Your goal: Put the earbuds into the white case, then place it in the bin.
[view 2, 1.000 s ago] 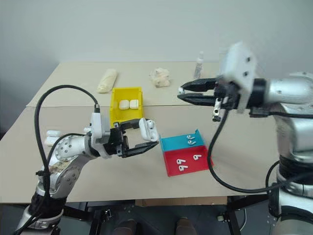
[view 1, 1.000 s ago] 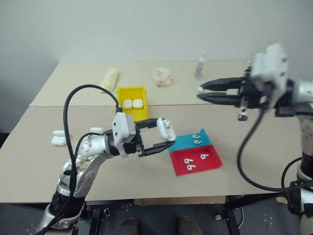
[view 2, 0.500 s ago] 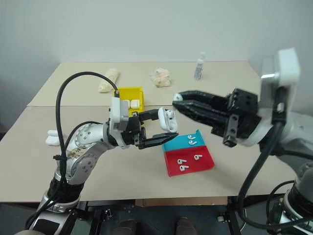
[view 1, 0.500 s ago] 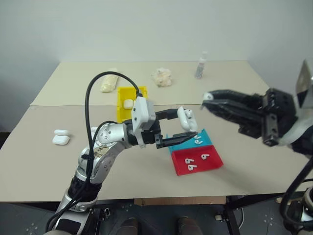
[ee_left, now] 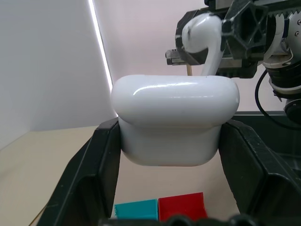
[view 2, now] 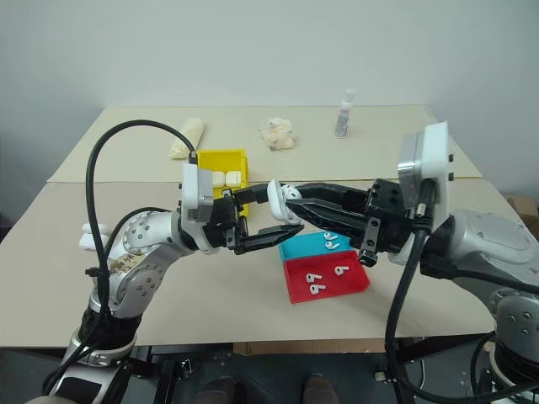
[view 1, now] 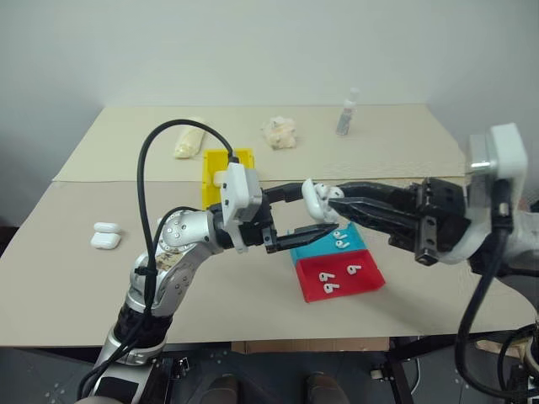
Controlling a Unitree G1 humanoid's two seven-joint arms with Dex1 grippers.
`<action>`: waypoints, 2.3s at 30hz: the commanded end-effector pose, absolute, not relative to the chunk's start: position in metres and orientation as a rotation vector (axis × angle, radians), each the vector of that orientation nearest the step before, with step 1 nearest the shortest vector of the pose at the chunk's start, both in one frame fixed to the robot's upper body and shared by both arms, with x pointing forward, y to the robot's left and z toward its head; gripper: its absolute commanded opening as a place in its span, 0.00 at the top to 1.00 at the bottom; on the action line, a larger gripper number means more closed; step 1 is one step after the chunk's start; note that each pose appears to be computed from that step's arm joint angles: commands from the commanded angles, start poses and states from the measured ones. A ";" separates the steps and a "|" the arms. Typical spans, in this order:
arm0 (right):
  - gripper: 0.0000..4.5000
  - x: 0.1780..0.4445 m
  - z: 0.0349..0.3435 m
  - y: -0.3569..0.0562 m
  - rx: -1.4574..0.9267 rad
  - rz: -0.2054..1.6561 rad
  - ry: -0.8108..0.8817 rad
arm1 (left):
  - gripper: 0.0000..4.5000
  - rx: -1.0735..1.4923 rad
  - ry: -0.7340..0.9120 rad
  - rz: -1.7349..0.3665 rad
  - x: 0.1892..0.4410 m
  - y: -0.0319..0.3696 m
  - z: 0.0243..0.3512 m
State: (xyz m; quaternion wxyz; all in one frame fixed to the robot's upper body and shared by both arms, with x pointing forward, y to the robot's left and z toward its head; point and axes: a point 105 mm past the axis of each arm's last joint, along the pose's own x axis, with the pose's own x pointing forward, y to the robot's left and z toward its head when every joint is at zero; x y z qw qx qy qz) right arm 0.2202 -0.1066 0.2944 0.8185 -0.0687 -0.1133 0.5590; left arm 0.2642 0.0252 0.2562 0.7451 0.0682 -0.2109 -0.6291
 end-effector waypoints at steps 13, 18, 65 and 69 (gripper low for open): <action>0.85 0.220 0.288 -0.106 -0.198 1.189 -0.235 | 0.38 0.143 -0.531 -1.375 0.257 0.027 0.271; 0.51 0.219 0.286 -0.105 -0.241 1.177 -0.247 | 0.38 0.147 -0.529 -1.377 0.257 0.029 0.270; 0.99 0.224 0.307 -0.106 -0.569 1.146 -0.284 | 0.38 0.185 -0.516 -1.265 0.281 0.008 0.245; 0.99 0.222 0.323 -0.122 -0.479 1.074 -0.345 | 0.38 0.236 -0.567 -0.997 0.316 0.026 0.259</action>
